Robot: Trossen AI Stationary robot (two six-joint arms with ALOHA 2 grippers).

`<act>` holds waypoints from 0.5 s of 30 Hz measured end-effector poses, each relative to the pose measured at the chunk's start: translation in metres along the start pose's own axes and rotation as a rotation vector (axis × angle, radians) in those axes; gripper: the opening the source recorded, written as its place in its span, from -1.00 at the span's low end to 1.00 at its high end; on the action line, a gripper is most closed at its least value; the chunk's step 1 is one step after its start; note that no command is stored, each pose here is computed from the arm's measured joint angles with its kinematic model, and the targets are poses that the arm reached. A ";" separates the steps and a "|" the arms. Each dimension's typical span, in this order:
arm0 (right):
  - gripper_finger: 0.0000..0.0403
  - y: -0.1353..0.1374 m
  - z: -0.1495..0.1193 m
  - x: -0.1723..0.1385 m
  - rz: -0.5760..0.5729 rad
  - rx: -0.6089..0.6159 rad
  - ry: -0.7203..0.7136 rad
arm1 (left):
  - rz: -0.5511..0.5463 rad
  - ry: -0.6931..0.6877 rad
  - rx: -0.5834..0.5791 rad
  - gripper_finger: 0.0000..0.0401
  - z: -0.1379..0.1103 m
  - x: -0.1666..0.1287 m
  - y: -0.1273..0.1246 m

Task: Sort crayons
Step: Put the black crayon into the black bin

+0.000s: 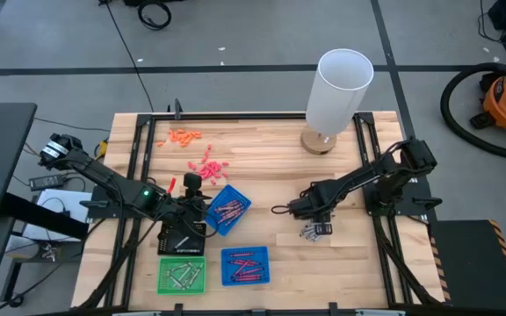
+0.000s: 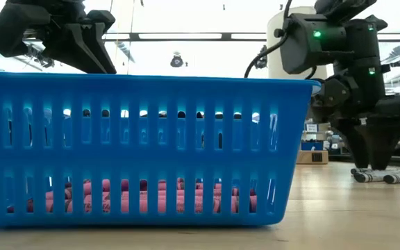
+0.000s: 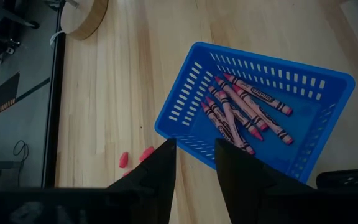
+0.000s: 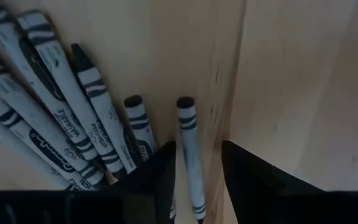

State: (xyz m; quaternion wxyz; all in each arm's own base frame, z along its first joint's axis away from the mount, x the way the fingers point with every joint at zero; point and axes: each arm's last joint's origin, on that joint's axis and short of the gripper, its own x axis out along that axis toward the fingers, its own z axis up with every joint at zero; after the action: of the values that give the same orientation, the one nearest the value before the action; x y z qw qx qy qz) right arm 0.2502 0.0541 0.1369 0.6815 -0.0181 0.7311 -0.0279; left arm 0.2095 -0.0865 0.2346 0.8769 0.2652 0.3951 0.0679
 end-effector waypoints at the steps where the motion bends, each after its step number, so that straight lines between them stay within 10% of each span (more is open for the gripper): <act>1: -0.33 -0.002 0.001 0.000 0.007 0.000 -0.004 | 0.000 0.000 0.000 -0.40 0.000 0.000 0.000; 15: -0.76 -0.022 0.012 0.000 0.063 -0.039 -0.067 | -0.001 0.011 -0.001 -0.40 -0.001 0.000 0.000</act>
State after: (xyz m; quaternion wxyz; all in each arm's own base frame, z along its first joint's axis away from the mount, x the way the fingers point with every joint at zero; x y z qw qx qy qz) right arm 0.2615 0.0319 0.1371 0.7057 -0.0092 0.7084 0.0082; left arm 0.2085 -0.0861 0.2338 0.8749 0.2640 0.4001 0.0692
